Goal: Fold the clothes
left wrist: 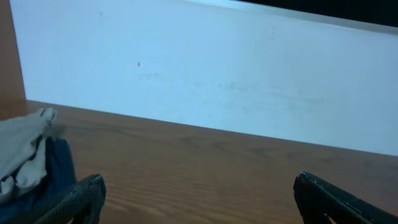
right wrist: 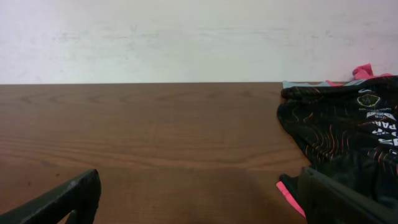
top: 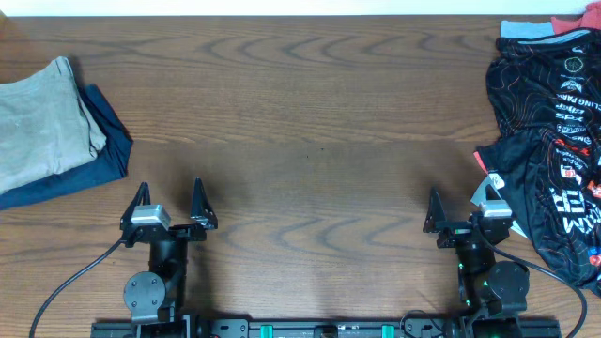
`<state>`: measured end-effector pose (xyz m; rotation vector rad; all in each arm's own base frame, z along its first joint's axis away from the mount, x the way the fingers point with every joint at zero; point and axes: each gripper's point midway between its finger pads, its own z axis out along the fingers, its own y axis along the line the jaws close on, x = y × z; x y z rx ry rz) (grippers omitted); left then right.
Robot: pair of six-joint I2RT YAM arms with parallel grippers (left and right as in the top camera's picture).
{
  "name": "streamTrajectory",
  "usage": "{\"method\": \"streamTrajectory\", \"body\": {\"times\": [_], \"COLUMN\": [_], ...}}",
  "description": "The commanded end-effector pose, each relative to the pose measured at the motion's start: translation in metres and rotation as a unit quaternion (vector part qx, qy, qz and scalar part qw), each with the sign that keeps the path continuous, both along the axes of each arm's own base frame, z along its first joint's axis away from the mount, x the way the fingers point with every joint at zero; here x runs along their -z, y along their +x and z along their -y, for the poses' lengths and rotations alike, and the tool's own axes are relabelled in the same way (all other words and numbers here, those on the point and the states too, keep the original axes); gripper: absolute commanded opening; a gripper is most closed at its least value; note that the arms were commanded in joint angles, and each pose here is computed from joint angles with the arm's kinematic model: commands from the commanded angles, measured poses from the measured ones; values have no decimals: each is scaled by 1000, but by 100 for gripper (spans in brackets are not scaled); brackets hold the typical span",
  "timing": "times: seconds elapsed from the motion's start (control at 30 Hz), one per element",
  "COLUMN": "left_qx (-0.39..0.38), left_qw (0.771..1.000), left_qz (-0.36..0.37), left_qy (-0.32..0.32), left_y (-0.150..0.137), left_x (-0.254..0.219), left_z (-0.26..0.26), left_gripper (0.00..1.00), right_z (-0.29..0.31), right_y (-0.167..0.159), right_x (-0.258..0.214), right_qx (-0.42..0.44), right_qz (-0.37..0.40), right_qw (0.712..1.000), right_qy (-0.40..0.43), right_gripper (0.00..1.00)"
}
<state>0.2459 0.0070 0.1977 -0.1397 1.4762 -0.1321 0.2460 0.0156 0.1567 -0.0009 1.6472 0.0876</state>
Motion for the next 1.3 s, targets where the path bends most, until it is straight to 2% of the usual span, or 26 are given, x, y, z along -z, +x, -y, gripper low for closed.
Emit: {"method": "streamTrajectory", "body": {"times": [0.0,0.17,1.27], "left_qx": [2,6,6], "left_qw": [1000,992,993], "left_qz": [-8,-121,-117], "left_qy": [27,16,17], "left_y": [0,-2,-2], "left_x": [5,61,59], "left_z": [2,2,2], "left_gripper": [98,98,98], "right_z": [3,3,3], "right_y": [0,0,0], "right_x": [0,0,0], "right_qx": [4,4,4], "right_qz": [0,1,0], "right_qw": [1000,1000,1000], "right_qy": [-7,-7,-7], "right_gripper": [99,99,99]}}
